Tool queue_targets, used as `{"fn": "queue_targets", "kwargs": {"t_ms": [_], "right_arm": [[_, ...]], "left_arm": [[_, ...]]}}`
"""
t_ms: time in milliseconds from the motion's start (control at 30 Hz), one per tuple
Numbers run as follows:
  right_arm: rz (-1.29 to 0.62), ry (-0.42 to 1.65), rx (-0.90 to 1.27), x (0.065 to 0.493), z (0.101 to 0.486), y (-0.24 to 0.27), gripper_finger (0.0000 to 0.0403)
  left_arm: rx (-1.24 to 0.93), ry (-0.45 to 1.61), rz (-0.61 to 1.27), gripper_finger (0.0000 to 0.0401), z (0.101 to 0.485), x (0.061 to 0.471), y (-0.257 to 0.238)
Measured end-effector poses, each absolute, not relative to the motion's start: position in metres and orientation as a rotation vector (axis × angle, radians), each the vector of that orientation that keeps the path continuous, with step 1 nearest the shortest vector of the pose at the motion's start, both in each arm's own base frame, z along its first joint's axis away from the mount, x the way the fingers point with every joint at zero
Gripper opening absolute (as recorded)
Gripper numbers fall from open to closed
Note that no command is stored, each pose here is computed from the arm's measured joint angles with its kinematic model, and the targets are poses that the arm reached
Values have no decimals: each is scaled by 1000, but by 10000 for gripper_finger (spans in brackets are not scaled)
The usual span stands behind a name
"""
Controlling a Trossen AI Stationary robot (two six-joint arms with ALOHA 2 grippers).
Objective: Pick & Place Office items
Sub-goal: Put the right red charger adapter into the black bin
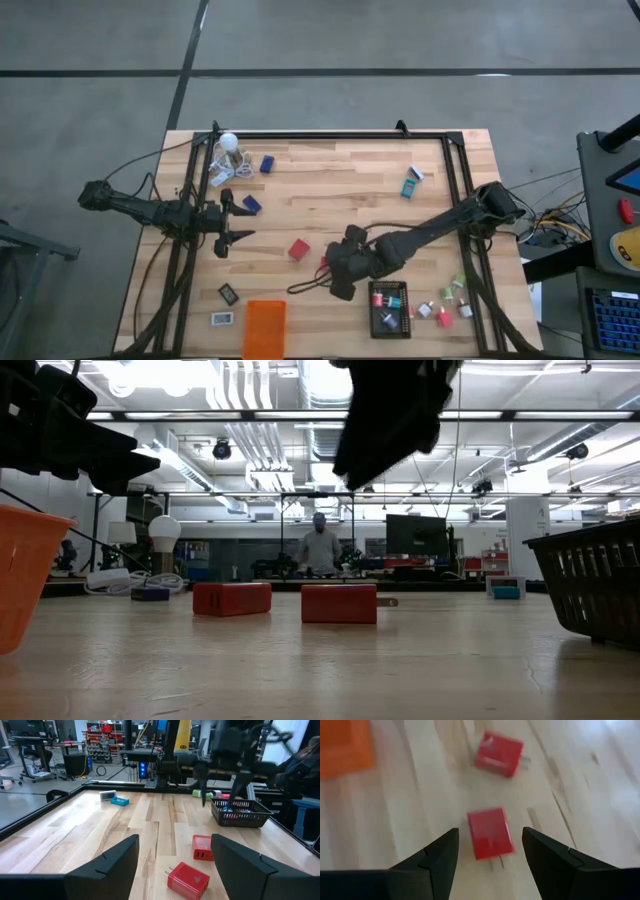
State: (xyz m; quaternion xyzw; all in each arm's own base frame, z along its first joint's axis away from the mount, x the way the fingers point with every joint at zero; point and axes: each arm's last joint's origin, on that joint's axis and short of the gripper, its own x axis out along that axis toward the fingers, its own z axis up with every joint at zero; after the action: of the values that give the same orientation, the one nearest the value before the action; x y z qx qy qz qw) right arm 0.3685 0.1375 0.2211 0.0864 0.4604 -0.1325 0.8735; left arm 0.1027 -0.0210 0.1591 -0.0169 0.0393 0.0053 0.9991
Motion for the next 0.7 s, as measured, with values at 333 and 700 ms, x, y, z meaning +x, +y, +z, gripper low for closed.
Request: {"fn": "queue_targets", "kwargs": {"t_ms": [333,700], "right_arm": [[-117,982,103,369,197,128,215],[-44,925,125,367,168,118,215]], "left_arm": [[-33,79,10,253,159,103,-21],[-34,79,10,253,159,103,-21]]}}
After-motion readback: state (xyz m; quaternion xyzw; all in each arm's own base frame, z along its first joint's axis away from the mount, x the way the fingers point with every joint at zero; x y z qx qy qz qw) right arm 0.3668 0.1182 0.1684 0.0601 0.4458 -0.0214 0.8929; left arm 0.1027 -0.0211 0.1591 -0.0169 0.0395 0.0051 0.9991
